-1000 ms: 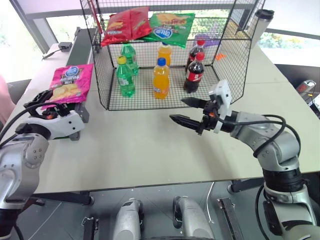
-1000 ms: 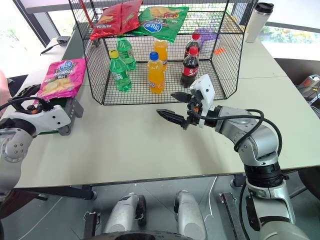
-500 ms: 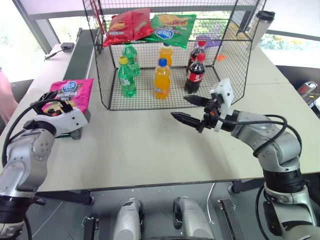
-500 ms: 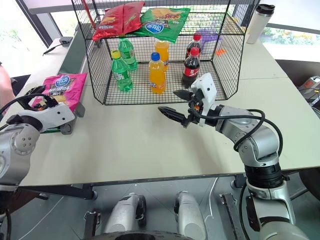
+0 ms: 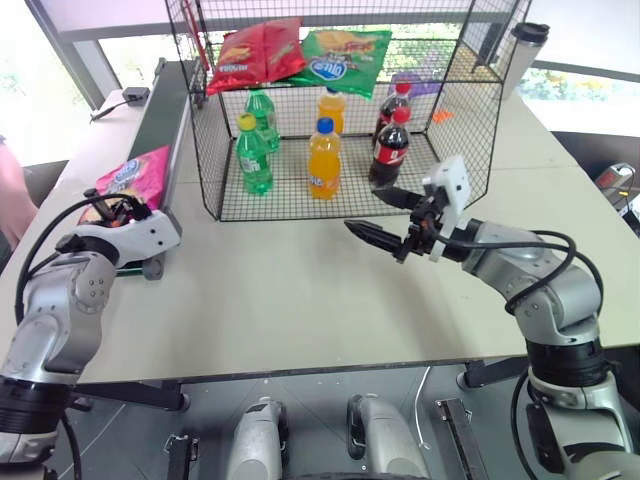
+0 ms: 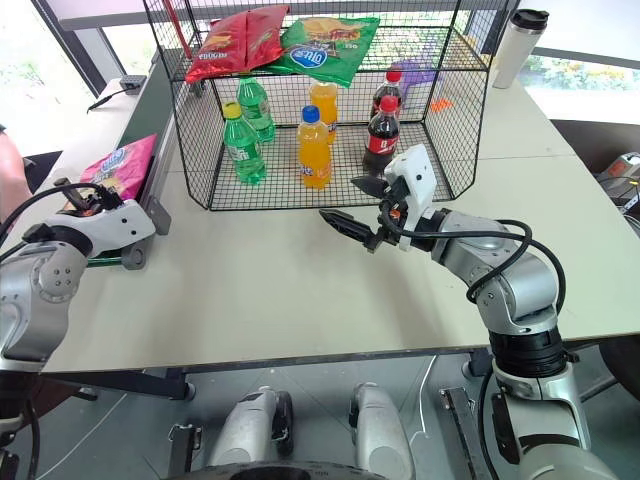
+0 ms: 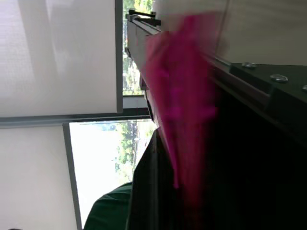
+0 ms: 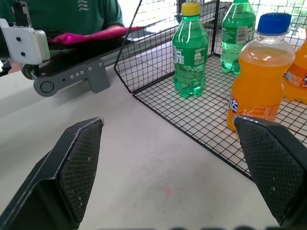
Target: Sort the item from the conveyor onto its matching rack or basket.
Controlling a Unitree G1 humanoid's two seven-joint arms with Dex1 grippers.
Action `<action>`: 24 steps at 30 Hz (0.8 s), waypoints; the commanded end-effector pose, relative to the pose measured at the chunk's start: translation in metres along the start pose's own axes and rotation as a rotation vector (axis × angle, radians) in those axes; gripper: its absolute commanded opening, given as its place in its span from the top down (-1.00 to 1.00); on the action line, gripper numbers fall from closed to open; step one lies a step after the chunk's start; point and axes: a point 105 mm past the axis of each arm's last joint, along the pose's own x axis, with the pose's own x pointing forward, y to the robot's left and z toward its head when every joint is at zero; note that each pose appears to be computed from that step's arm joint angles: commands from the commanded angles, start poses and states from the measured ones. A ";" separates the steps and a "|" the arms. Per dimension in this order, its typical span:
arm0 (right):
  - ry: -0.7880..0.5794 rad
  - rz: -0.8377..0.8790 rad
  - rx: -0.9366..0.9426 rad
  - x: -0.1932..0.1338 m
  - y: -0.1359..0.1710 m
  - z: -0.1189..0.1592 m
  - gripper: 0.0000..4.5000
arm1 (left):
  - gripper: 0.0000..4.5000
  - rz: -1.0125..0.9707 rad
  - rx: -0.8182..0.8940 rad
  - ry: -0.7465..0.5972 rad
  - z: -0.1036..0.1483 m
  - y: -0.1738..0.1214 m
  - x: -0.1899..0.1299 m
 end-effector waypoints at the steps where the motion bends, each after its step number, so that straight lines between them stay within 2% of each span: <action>1: -0.054 -0.016 -0.034 -0.003 -0.002 0.012 -1.00 | 0.98 0.052 0.030 0.002 0.001 0.017 -0.003; 6: -0.056 -0.023 -0.037 -0.002 -0.005 0.011 -1.00 | 0.98 0.104 0.035 -0.043 0.007 0.061 -0.015; 8: -0.058 -0.027 -0.041 -0.002 -0.008 0.011 -1.00 | 0.98 0.088 -0.060 -0.098 0.012 0.078 -0.023; 13: -0.107 -0.027 -0.036 -0.004 -0.017 0.021 -1.00 | 0.98 -0.039 -0.395 -0.180 -0.005 0.118 -0.056; 16: -0.125 -0.015 -0.042 -0.005 -0.020 0.026 -1.00 | 0.98 -0.122 -0.523 -0.229 -0.010 0.132 -0.074; 21: -0.164 0.015 -0.037 -0.010 -0.023 0.040 -1.00 | 0.98 -0.272 -0.710 -0.406 0.006 0.163 -0.101; 24: -0.195 0.053 -0.022 -0.016 -0.022 0.052 -1.00 | 0.98 -0.460 -0.783 -0.578 0.028 0.173 -0.121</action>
